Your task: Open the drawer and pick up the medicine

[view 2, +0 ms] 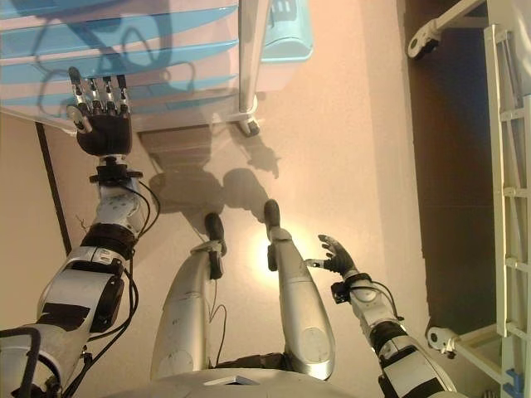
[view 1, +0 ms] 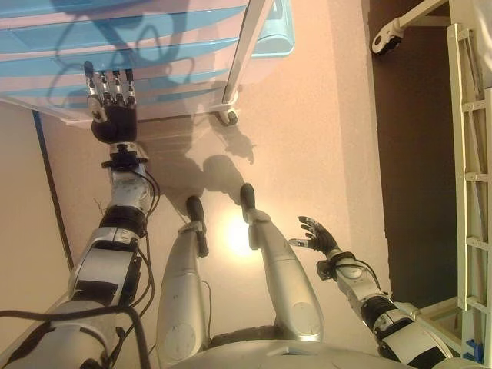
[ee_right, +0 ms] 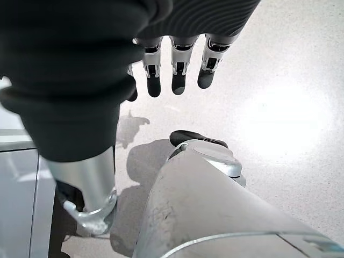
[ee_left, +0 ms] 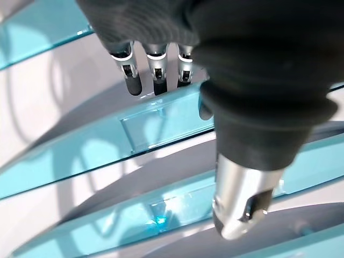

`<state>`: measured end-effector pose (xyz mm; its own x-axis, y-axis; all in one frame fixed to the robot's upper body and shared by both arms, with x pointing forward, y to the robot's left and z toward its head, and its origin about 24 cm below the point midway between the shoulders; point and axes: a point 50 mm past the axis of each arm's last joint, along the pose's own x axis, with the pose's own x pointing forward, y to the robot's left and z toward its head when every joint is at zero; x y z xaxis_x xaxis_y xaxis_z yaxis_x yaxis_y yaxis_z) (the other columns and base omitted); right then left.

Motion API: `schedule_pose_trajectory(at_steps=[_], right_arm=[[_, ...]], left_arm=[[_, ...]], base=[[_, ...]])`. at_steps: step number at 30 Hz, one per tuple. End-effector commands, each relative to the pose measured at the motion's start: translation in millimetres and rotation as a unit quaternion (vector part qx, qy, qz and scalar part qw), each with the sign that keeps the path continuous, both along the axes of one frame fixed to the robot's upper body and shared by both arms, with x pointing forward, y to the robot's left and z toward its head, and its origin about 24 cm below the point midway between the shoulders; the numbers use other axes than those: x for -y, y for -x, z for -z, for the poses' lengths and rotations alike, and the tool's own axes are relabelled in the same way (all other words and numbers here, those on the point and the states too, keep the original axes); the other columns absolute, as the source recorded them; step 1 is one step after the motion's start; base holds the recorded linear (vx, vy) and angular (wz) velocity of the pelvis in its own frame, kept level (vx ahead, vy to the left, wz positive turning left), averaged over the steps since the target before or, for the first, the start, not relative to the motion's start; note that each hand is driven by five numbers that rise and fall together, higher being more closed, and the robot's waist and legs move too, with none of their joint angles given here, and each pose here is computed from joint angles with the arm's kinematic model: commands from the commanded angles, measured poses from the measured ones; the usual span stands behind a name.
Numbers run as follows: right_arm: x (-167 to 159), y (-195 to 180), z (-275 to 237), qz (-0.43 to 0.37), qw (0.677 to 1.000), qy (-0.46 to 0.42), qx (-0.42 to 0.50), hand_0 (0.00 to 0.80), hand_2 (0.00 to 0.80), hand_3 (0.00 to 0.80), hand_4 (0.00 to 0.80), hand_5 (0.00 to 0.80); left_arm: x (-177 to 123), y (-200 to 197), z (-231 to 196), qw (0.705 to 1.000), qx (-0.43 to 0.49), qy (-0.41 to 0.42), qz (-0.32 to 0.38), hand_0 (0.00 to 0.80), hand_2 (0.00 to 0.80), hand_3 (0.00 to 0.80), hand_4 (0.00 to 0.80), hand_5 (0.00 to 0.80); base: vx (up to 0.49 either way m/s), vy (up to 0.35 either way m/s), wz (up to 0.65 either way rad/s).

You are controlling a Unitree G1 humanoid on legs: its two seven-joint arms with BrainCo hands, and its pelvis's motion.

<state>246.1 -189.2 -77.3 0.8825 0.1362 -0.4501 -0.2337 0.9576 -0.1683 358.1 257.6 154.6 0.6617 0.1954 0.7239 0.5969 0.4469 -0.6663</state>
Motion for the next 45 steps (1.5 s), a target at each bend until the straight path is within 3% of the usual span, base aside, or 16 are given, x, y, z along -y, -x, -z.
schedule_pose_trajectory(at_steps=[1,2,3,4,10,14,21,26,30,36,39,40,41,45], right_arm=[[1.0,21.6,10.2,0.003,1.0,-0.009,-0.01,0.0,0.0,0.0,0.0,0.0],[0.4,21.5,10.2,0.001,1.0,-0.009,-0.01,0.0,0.0,0.0,0.0,0.0],[-0.5,20.5,9.6,0.001,1.0,-0.009,-0.009,0.0,0.0,0.0,0.0,0.0],[-1.0,20.2,9.4,0.001,1.0,-0.009,-0.009,0.0,0.0,0.0,0.0,0.0],[-2.9,18.7,7.5,0.004,1.0,-0.009,0.002,0.0,0.0,0.0,0.0,0.0],[-0.7,16.1,5.1,0.011,1.0,0.001,0.007,0.0,0.0,0.0,0.0,0.0],[19.7,16.4,4.6,0.033,0.998,0.051,0.0,0.0,0.0,0.0,0.0,0.0],[51.3,24.3,5.5,0.046,0.993,0.102,-0.025,0.0,0.0,0.0,0.0,0.0],[70.5,31.9,7.1,0.063,0.99,0.119,-0.048,0.0,0.0,0.0,0.0,0.0],[86.8,45.4,12.1,0.084,0.987,0.116,-0.069,0.0,0.0,0.0,0.0,0.0],[89.7,51.1,15.1,0.091,0.986,0.113,-0.077,0.0,0.0,0.0,0.0,0.0],[90.2,52.7,16.3,0.094,0.986,0.112,-0.081,0.0,0.0,0.0,0.0,0.0],[90.7,54.1,17.3,0.096,0.986,0.111,-0.084,0.0,0.0,0.0,0.0,0.0],[91.7,62.5,22.7,0.102,0.984,0.111,-0.099,0.0,0.0,0.0,0.0,0.0]], left_arm=[[-16.1,9.5,-74.6,0.982,0.189,-0.005,-0.016,0.047,0.047,0.047,0.047,0.047],[-15.3,9.6,-75.5,0.981,0.195,-0.002,-0.013,0.163,0.163,0.163,0.163,0.163],[-15.0,9.6,-75.6,0.98,0.198,0.001,-0.012,0.402,0.402,0.402,0.402,0.402],[-15.3,9.7,-75.4,0.98,0.2,0.004,-0.012,0.43,0.43,0.43,0.43,0.43],[-19.5,13.3,-65.6,0.982,0.188,0.01,-0.022,0.464,0.464,0.464,0.464,0.464],[-19.8,19.8,-37.2,0.987,0.16,0.014,-0.02,0.493,0.493,0.493,0.493,0.493],[-11.9,49.3,52.2,0.999,0.042,0.026,0.016,0.524,0.524,0.524,0.524,0.524],[-1.8,98.9,136.6,0.992,-0.108,0.033,0.05,0.518,0.518,0.518,0.518,0.518],[-3.6,148.2,195.0,0.96,-0.274,0.018,0.051,0.53,0.53,0.53,0.53,0.53],[-11.0,220.8,253.2,0.871,-0.489,0.002,0.051,0.533,0.533,0.533,0.533,0.533],[-11.0,242.4,265.5,0.839,-0.541,-0.013,0.057,0.477,0.477,0.477,0.477,0.477],[-11.0,248.1,268.5,0.831,-0.552,-0.018,0.062,0.307,0.307,0.307,0.307,0.307],[-10.8,253.4,271.5,0.821,-0.567,-0.03,0.067,0.0,0.0,0.0,0.0,0.0],[-8.0,263.8,277.2,0.793,-0.595,-0.087,0.093,0.0,0.0,0.0,0.0,0.0]], base=[[0.0,0.0,0.0],[0.0,0.0,0.0],[0.0,0.0,0.0],[0.0,0.0,0.0],[-0.034,-0.046,0.03],[-0.045,-0.083,0.14],[0.0,-0.089,0.33],[0.055,-0.025,0.41],[0.067,-0.027,0.4],[0.091,0.006,0.47],[0.095,0.043,0.42],[0.091,0.062,0.27],[0.117,0.061,0.24],[0.1,0.063,0.24]])
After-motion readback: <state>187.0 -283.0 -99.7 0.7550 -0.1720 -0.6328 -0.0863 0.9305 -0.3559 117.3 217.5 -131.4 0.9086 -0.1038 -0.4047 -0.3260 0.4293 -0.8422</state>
